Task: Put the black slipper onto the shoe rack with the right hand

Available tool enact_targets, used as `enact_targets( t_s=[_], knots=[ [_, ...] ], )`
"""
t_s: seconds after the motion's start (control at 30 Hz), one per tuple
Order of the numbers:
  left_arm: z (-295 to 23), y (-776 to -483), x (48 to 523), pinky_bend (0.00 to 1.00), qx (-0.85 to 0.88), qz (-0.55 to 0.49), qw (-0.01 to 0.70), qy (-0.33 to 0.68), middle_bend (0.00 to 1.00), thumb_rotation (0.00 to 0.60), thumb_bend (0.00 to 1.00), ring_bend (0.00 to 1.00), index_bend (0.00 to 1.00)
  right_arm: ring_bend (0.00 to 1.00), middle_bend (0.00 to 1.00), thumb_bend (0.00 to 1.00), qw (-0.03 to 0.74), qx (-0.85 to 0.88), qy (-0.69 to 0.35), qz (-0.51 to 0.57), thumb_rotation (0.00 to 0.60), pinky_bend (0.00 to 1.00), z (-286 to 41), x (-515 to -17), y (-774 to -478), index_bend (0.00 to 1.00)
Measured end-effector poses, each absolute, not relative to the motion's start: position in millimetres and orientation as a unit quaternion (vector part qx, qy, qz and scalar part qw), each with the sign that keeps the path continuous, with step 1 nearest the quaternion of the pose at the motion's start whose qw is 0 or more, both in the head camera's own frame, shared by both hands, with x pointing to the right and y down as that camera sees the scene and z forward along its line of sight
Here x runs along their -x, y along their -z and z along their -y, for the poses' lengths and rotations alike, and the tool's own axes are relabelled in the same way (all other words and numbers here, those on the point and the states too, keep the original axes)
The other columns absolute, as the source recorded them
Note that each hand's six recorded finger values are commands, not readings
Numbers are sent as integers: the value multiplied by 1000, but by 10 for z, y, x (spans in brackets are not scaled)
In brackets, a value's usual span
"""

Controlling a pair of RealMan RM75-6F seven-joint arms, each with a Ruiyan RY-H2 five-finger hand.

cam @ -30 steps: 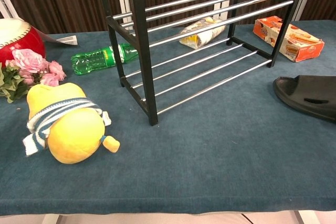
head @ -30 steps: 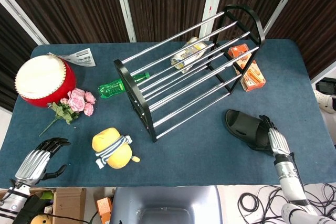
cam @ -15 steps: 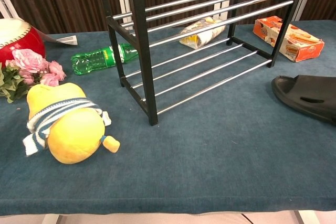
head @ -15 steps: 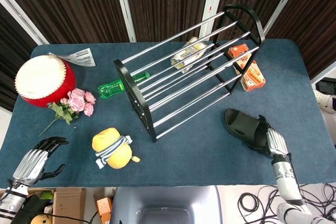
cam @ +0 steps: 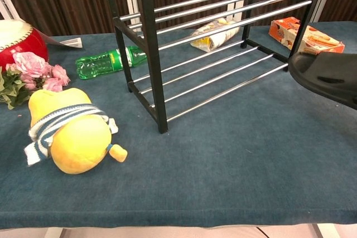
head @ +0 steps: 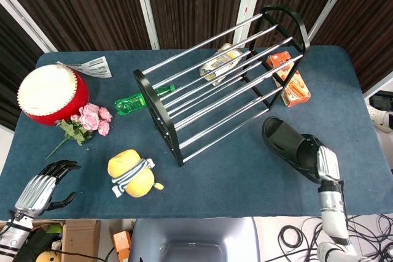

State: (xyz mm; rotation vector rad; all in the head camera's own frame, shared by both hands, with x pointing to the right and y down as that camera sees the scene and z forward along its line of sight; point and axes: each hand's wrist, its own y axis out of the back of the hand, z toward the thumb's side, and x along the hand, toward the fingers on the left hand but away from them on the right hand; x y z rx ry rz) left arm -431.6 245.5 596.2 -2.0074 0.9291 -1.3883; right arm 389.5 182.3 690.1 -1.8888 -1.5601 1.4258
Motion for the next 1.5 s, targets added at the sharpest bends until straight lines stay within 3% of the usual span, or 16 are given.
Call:
enact_targets(
  t_s=[0.47, 0.67, 1.17, 1.5],
  knots=[
    [-2493, -5990, 4255, 192, 749, -329, 263, 511, 210, 600, 318, 143, 276, 591, 483, 175, 202, 704, -432, 526, 600, 696, -1509, -3166, -5993, 506],
    [-2506, -6018, 4241, 193, 751, -323, 260, 514, 210, 600, 318, 144, 276, 591, 484, 176, 225, 701, -424, 527, 600, 696, -1248, -2959, -5764, 510],
    [-2489, -6044, 4281, 195, 747, -325, 255, 522, 210, 600, 318, 143, 276, 591, 484, 176, 254, 665, -450, 539, 600, 696, -371, -2457, -5919, 516],
    [-2492, -6063, 4284, 196, 746, -322, 254, 526, 211, 600, 318, 143, 275, 591, 484, 176, 264, 647, -459, 549, 600, 696, -150, -2269, -6132, 518]
  ],
)
